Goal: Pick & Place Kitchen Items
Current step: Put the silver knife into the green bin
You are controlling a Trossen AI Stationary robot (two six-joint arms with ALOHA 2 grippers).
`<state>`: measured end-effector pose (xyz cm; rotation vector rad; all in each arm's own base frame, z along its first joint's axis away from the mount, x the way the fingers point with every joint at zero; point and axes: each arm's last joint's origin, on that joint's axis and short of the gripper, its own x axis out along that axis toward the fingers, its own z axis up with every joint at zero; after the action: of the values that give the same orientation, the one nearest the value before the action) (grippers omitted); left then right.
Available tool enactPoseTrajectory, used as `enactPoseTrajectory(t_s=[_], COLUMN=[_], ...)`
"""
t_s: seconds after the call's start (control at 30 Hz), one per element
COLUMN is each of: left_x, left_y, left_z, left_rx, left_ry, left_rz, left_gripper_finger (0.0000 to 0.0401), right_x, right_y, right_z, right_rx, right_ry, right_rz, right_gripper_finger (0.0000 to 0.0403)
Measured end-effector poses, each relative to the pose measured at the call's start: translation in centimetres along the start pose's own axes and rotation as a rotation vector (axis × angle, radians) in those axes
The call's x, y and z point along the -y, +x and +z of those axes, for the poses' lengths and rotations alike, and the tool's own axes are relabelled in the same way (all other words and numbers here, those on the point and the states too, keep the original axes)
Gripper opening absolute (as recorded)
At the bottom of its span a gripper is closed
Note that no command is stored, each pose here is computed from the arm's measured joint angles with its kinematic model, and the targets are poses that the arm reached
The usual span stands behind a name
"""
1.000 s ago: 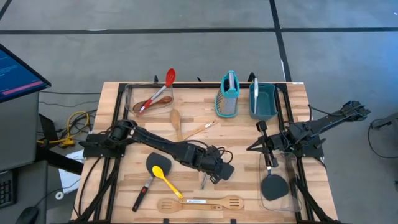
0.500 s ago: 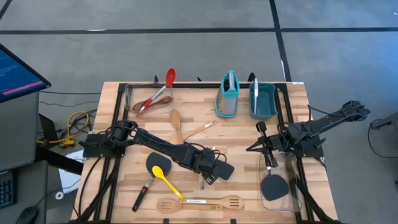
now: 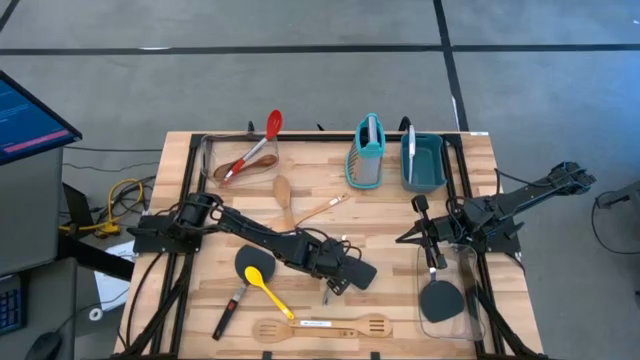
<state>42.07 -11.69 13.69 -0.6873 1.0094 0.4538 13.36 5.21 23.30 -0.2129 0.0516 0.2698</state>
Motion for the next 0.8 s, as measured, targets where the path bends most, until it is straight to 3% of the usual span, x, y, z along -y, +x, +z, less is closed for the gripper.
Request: enactPoseTrajectory(t_s=[0.4, 0.57, 0.8], left_x=[-1.7, -1.0, -0.9], left_y=[1.0, 0.9, 0.6], left_z=[-1.0, -0.5, -0.3], left_rx=[0.001, 0.048, 0.052], left_ry=[-0.090, -0.028, 0.021], left_rz=[0.031, -0.045, -0.061], left_gripper_finger=[0.0174, 0.0154, 0.0134], right_x=[0.0, 0.0, 0.0], right_y=[0.0, 0.0, 0.0], right_z=[0.0, 0.0, 0.0], right_rx=[0.001, 0.001, -0.003], right_ry=[0.001, 0.028, 0.075], right_rz=[0.000, 0.000, 0.001], right_gripper_finger=[0.0000, 0.0000, 0.0000])
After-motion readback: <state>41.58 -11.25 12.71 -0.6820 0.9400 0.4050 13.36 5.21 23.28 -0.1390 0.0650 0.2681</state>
